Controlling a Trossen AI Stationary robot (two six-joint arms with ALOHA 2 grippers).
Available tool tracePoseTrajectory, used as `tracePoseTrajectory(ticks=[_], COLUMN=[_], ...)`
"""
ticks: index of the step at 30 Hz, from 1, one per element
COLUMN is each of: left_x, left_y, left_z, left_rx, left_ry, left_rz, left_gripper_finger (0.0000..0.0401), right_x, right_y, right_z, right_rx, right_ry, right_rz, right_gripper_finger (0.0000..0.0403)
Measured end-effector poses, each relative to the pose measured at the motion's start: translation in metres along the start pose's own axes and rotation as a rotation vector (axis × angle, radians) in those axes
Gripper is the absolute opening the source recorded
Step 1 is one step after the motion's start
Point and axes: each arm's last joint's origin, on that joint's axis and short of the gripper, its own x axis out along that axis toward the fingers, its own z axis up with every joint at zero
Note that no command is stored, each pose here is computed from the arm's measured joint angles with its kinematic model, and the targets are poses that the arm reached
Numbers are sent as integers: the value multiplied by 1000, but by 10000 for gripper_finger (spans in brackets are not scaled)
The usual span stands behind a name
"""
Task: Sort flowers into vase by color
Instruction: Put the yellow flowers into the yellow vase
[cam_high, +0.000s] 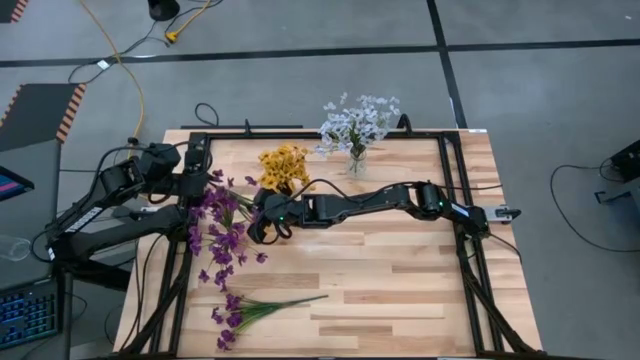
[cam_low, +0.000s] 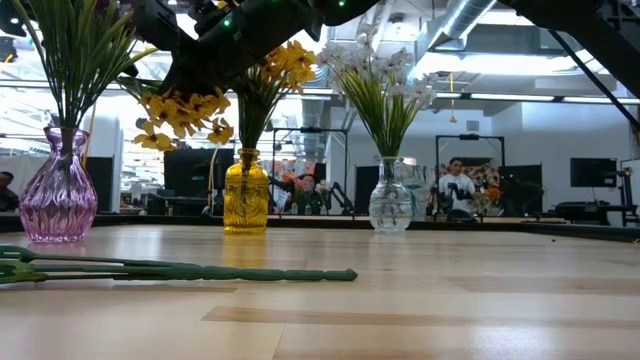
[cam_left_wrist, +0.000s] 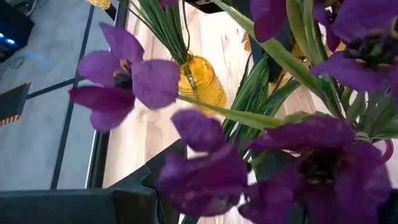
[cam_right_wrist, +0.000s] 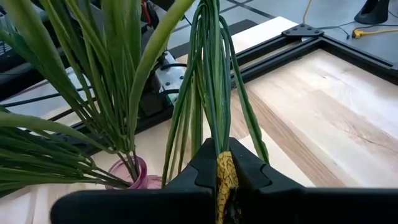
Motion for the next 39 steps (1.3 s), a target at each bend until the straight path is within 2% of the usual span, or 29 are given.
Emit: tracePoseTrajectory(ticks=[15,34,39], left_x=[0,0,0], left_y=[-3,-3,-3], left_z=[-4,-4,-4], left_rx=[-12,-11,-11], left_ry=[39,42,42], left_rz=[-32,-24,-23], left_gripper_finger=[169,169,145], right_x=[0,0,0], right_y=[3,3,3], right_z=[3,4,4], right_rx=[15,18,18], right_ry=[-19,-27,-27], right_rz=[66,70,69], right_gripper_finger=[46,46,46])
